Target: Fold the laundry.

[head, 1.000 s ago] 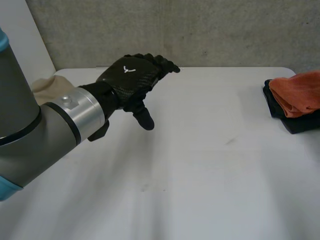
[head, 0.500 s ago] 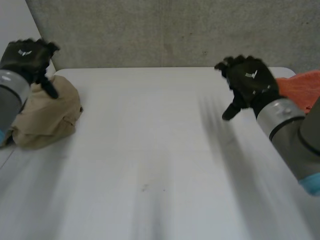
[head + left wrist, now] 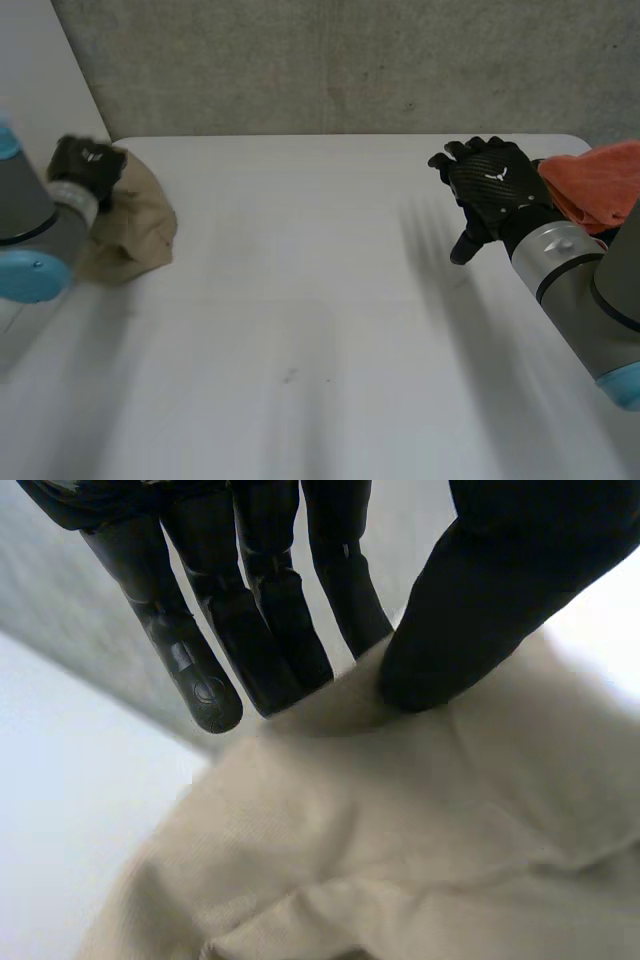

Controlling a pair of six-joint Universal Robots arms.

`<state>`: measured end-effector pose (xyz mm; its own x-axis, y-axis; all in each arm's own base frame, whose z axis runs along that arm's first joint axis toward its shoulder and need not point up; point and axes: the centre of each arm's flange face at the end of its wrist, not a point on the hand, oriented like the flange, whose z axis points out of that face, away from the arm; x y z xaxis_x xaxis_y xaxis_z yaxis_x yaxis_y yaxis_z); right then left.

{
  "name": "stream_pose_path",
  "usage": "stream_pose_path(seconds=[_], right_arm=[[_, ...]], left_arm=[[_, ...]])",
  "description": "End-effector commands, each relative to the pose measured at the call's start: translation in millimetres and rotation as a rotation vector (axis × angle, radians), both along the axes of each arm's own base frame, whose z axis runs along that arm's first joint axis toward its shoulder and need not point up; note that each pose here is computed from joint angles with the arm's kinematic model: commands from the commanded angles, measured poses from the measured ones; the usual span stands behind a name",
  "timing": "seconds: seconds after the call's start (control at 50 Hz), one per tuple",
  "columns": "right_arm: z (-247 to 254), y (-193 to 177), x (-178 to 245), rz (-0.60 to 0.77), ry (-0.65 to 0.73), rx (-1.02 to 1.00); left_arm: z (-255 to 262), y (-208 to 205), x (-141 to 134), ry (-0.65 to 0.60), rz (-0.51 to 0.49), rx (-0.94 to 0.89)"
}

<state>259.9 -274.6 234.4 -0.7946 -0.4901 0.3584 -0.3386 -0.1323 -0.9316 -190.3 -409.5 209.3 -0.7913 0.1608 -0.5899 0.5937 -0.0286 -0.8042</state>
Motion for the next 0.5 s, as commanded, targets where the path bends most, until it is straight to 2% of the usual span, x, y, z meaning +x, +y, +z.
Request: stream_pose_path(seconds=[0.02,0.1,0.2,0.3,0.46,0.5], right_arm=[[5,-6,-3,-0.021,0.0,-0.019],[7,-13,-11,-0.049,-0.002,-0.021],[6,-13,-11,-0.049,-0.002,-0.02],[5,-12,-9,-0.037,-0.004,-0.015],[7,-11,-6,-0.02,-0.007,-0.007],[6,-10,-4,0.014,0.001,0.017]], left_arm=[[57,80,-81,0.373,-0.212,-0.025],[55,117,-115,0.53,-0.318,0.062],[43,131,-128,0.587,-0.343,0.131],[20,136,-132,0.547,-0.338,0.205],[6,154,-117,0.434,-0.276,0.35],[11,168,-105,0.418,-0.239,0.386]])
